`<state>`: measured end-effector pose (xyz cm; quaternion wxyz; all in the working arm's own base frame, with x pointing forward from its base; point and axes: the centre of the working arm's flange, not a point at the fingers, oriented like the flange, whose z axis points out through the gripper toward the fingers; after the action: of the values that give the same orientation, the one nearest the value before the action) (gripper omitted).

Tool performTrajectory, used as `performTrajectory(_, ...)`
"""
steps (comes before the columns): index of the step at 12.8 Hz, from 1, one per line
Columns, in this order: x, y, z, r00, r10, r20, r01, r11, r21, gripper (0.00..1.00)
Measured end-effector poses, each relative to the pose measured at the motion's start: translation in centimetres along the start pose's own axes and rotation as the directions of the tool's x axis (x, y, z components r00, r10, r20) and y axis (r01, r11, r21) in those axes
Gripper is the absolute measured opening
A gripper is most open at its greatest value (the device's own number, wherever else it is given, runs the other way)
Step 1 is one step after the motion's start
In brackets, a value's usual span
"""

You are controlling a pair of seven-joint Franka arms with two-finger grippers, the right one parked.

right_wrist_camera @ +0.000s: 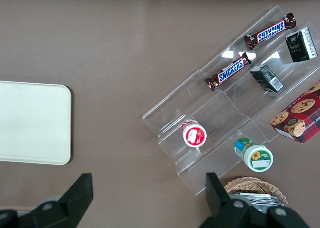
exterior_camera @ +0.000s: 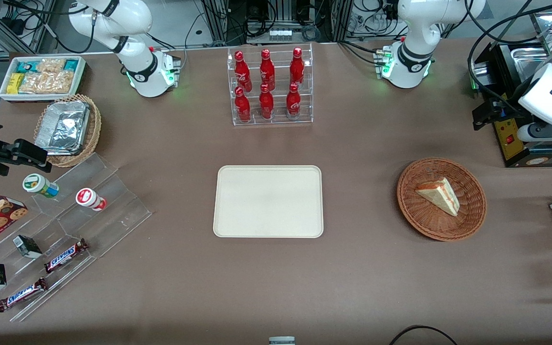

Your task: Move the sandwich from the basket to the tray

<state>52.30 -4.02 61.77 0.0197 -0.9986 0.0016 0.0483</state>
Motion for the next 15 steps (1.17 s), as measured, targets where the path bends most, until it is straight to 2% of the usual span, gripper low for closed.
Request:
performTrajectory(8,0.0,-0.9,-0.2,1.000,-0.017,-0.005,0.017,1.000,-0.004,1.00)
performTrajectory(12,1.1,-1.3,0.7,0.999,-0.025,-0.037,0.025,1.000,-0.008,1.00)
performTrajectory(15,3.4,-3.6,5.0,0.993,-0.118,0.019,0.118,0.993,-0.008,1.00)
